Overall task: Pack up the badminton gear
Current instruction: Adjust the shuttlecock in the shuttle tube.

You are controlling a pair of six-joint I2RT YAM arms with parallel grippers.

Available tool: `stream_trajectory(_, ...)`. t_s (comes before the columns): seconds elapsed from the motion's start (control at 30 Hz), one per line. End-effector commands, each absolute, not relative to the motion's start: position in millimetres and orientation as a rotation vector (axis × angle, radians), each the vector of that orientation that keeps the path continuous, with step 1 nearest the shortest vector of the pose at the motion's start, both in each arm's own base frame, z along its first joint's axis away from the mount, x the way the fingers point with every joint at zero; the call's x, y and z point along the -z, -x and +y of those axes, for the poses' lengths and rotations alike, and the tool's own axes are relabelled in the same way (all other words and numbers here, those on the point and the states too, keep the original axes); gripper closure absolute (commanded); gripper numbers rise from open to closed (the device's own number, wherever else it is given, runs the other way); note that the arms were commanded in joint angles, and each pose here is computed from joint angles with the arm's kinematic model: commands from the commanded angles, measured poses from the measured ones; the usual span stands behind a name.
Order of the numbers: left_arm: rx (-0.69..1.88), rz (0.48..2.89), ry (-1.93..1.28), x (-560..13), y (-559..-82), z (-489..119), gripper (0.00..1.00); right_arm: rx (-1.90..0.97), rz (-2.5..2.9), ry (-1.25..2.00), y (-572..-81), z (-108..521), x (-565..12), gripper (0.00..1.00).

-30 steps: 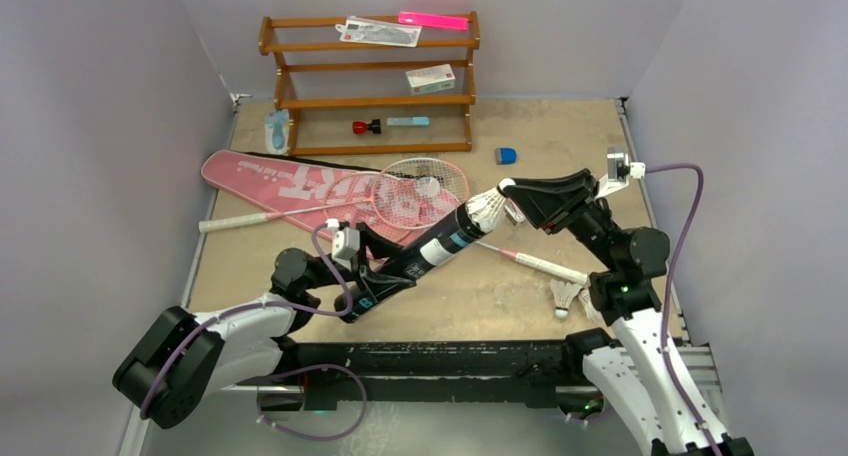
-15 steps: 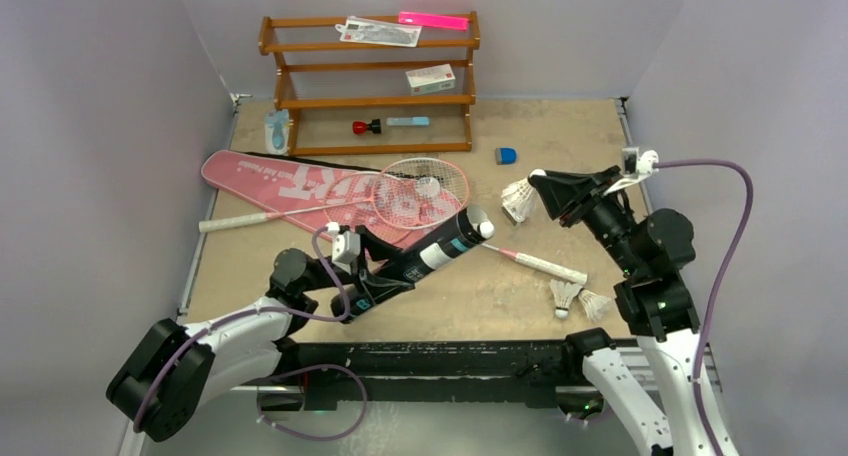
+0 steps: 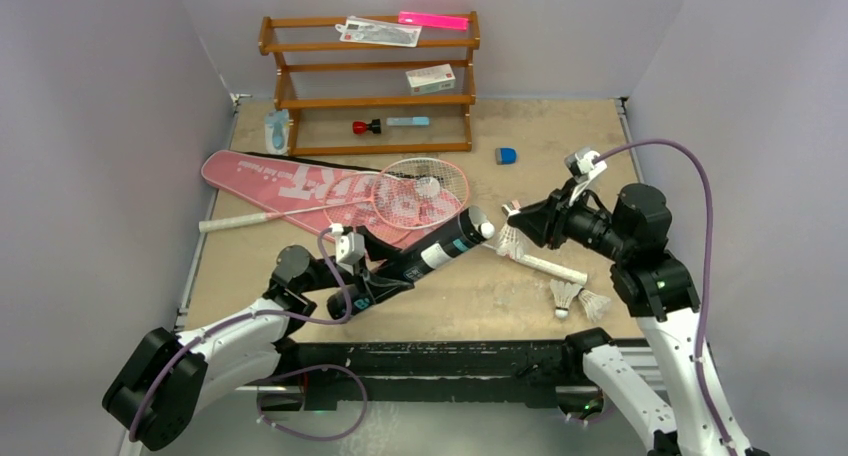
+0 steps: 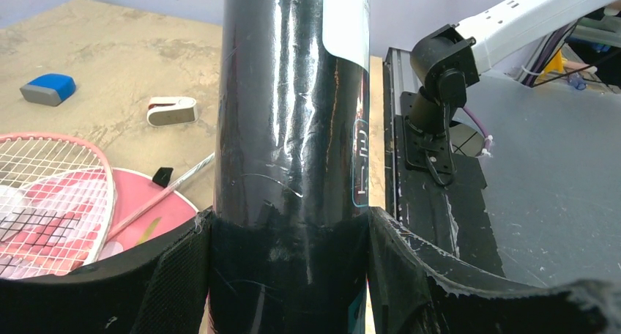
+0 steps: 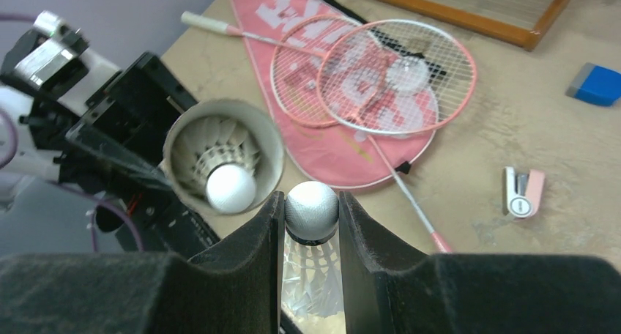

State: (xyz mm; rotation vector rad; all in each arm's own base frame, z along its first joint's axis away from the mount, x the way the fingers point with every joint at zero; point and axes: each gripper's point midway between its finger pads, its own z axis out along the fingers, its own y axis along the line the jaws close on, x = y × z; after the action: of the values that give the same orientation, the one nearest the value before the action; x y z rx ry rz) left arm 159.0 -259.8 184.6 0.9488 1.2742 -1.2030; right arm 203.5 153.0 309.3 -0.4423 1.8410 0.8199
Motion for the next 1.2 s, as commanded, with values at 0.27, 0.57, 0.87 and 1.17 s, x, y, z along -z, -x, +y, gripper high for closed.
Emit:
stream_trajectory(0.27,1.177,1.155,-0.953,-212,-165,-264,0.47,-0.981,1.831,0.594,-174,172,-312,1.00)
stream_trajectory(0.57,1.192,1.135,-0.960,-215,-162,-264,0.47,-1.017,1.862,0.608,-175,178,-304,1.00)
stream_trajectory(0.87,1.223,1.134,-0.997,-211,-156,-266,0.47,-1.054,1.848,0.624,-181,186,-310,1.00)
stream_trajectory(1.17,1.221,1.158,-1.009,-208,-160,-269,0.48,-1.090,1.858,0.660,-174,198,-306,1.00)
